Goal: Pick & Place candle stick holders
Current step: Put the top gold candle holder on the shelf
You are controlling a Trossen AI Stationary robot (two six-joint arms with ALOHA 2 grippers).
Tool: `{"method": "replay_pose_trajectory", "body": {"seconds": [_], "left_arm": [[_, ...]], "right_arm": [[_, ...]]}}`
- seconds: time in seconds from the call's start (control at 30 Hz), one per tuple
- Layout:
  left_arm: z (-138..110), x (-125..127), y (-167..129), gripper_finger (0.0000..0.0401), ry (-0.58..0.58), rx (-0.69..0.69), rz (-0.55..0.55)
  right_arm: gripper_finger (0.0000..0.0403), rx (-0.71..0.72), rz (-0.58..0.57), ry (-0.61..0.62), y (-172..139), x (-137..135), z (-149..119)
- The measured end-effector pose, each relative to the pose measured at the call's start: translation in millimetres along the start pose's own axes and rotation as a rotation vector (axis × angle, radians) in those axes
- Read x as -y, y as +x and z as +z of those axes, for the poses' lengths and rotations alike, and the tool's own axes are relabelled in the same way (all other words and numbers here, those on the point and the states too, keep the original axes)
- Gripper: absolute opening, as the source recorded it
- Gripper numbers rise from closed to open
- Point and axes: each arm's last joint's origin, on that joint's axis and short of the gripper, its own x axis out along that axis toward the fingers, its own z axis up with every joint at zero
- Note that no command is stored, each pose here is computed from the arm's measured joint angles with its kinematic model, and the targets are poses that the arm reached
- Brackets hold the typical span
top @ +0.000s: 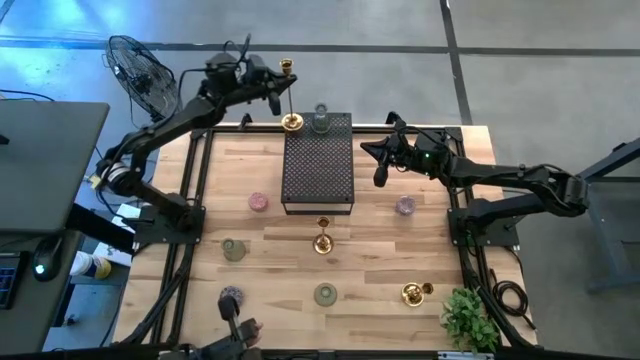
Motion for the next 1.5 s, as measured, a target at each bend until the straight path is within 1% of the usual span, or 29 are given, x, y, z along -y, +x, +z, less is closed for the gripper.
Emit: {"method": "replay_pose_trajectory", "body": {"seconds": [0.17, 0.4, 0.6, 0.73, 1.17, 1.5], "left_arm": [[-5.1, 2.2, 5.8, 0.0016, 0.023, -0.012, -0.012], [-4.9, 1.3, 6.0, 0.0016, 0.032, -0.006, -0.005], [-19.0, -4.2, 17.9, 0.0016, 0.016, -0.025, -0.005], [-16.3, -4.1, 17.4, 0.0016, 0.023, -0.006, 0.0], [-18.8, -4.9, 17.4, 0.0017, 0.034, -0.028, 0.028], [-20.9, -5.0, 17.3, 0.0017, 0.006, -0.049, 0.032]], "right_arm": [[0.0002, 0.0, 0.0, -0.001, 0.0, 0.0, 0.1], [0.0002, -0.001, 0.001, -0.003, 0.0, 0.0, 0.0], [0.0002, -0.002, 0.001, -0.003, 0.0, -0.1, -0.1], [0.0001, -0.003, 0.011, -0.003, 0.0, -0.7, -0.2], [0.0001, -0.003, 0.023, -0.008, 0.1, -1.1, -0.3], [0.0001, -0.003, 0.022, -0.009, 0.0, -1.1, -0.3]]}}
